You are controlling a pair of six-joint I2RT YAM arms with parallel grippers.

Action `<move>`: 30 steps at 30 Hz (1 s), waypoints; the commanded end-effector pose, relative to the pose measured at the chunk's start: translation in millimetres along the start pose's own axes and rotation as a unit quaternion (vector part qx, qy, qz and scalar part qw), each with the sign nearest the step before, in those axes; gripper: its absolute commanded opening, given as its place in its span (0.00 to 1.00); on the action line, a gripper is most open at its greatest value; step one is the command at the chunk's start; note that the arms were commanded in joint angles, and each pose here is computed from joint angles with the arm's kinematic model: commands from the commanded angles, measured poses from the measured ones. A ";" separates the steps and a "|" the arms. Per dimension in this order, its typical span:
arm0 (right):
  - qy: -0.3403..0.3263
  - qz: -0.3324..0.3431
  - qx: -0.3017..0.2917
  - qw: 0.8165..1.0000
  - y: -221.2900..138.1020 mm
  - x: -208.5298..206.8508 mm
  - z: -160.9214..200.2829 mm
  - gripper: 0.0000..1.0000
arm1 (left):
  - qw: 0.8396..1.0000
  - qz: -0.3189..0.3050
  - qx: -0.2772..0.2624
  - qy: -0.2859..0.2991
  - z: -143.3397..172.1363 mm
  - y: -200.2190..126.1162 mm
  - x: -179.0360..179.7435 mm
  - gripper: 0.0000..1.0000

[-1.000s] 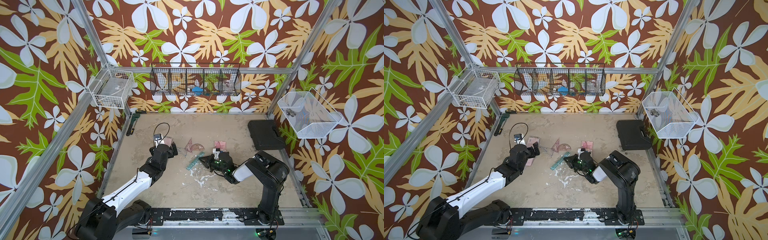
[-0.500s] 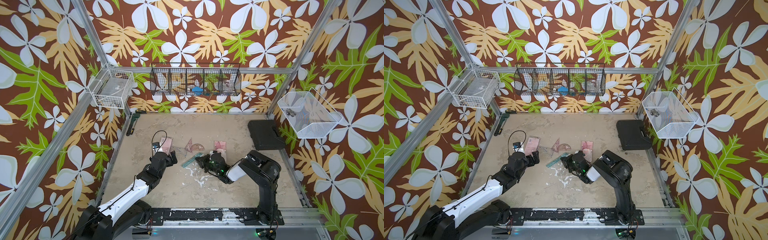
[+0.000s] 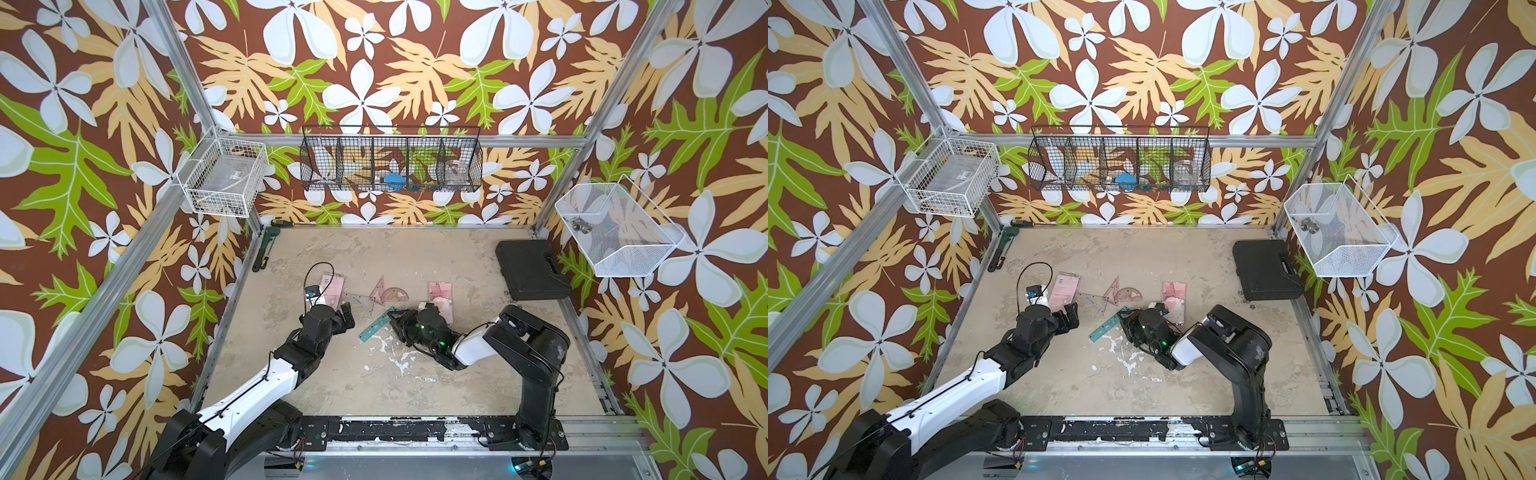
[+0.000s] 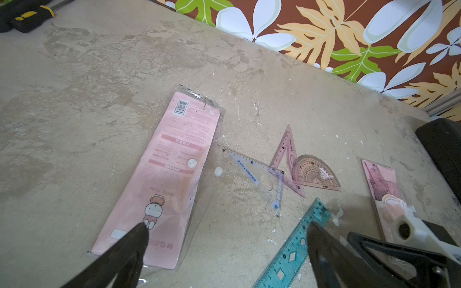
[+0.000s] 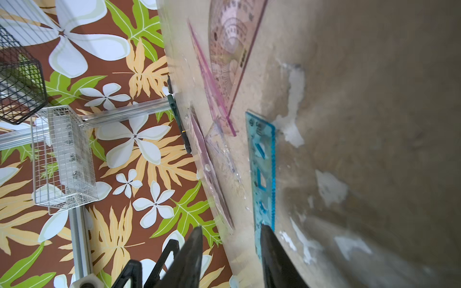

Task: Open the ruler set and take out the ruler
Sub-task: Place the ruler at the center of the board, then pick up the ruler set bag from the center of the board.

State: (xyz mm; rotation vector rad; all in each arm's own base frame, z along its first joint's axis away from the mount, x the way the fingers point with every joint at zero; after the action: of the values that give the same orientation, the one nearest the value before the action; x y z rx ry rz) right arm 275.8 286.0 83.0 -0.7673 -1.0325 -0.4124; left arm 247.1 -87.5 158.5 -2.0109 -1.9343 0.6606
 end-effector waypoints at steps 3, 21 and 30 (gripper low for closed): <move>-0.131 -0.058 -0.005 0.990 -25.9 37.3 -5.9 0.42 | 0.999 0.029 -0.019 -0.016 -22.0 3.5 -14.5 0.94; -0.333 0.106 0.017 0.937 -97.3 45.5 -175.5 0.52 | 0.927 0.345 0.070 0.128 -16.4 70.1 -213.6 0.75; -0.310 0.112 0.021 0.944 -94.2 18.6 -177.3 0.52 | 0.911 0.364 0.122 0.147 22.7 108.6 -240.6 0.64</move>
State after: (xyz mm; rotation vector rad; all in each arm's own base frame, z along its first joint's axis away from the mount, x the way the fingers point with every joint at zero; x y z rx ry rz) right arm 331.4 91.1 83.3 -1.0114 -1.4835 0.0744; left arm 329.2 -326.5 122.3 -2.4373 -0.9214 0.6547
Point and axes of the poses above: each gripper's point midway between its finger pads, its own y axis out along the fingers, its own x axis along the line the jaws close on, z = x × y, the point moved 7 cm from there along -y, back along the fingers, and after that the axes turned 12 degrees about y, right-handed, at the moved point
